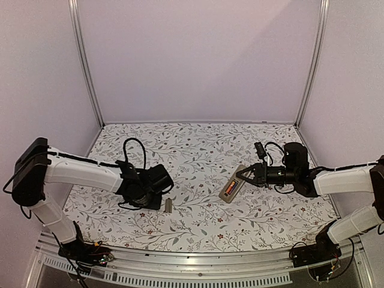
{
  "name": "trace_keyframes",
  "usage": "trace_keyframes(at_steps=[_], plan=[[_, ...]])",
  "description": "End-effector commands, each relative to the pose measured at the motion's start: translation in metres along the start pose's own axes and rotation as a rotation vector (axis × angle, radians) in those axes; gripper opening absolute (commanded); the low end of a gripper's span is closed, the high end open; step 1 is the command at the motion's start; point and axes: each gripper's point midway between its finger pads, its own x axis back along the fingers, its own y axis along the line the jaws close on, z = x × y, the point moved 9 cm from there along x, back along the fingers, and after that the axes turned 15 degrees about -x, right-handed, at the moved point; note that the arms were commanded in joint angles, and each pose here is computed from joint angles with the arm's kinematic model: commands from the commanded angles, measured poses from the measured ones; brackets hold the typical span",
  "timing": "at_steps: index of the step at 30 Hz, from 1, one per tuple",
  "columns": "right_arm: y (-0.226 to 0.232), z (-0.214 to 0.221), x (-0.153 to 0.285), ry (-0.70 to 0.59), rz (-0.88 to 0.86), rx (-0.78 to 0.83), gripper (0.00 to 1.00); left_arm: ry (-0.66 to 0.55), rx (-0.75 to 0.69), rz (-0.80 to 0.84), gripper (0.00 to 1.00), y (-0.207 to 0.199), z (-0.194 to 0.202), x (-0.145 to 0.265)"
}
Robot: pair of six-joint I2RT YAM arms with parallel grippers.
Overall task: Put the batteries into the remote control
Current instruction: Move the battery cover to the center of the board.
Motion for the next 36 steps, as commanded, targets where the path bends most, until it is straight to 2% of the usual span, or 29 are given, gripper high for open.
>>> trace_keyframes(at_steps=[1,15,23,30,36], plan=[[0.005,-0.004,0.001,-0.015,-0.009,0.025,0.00,0.071,-0.056,-0.018,0.43,0.001,0.010,-0.012],[0.004,-0.005,0.005,-0.020,-0.003,0.024,0.00,0.073,-0.127,0.087,0.42,-0.049,0.011,-0.024],[0.004,-0.005,0.008,-0.025,0.001,0.030,0.00,0.031,-0.167,0.180,0.49,-0.087,-0.007,-0.023],[0.003,-0.006,0.009,-0.025,0.004,0.028,0.00,-0.001,-0.205,0.204,0.65,-0.105,-0.024,-0.026],[0.002,-0.006,0.010,-0.026,0.008,0.028,0.00,0.005,-0.337,0.188,0.83,-0.101,-0.037,-0.028]])
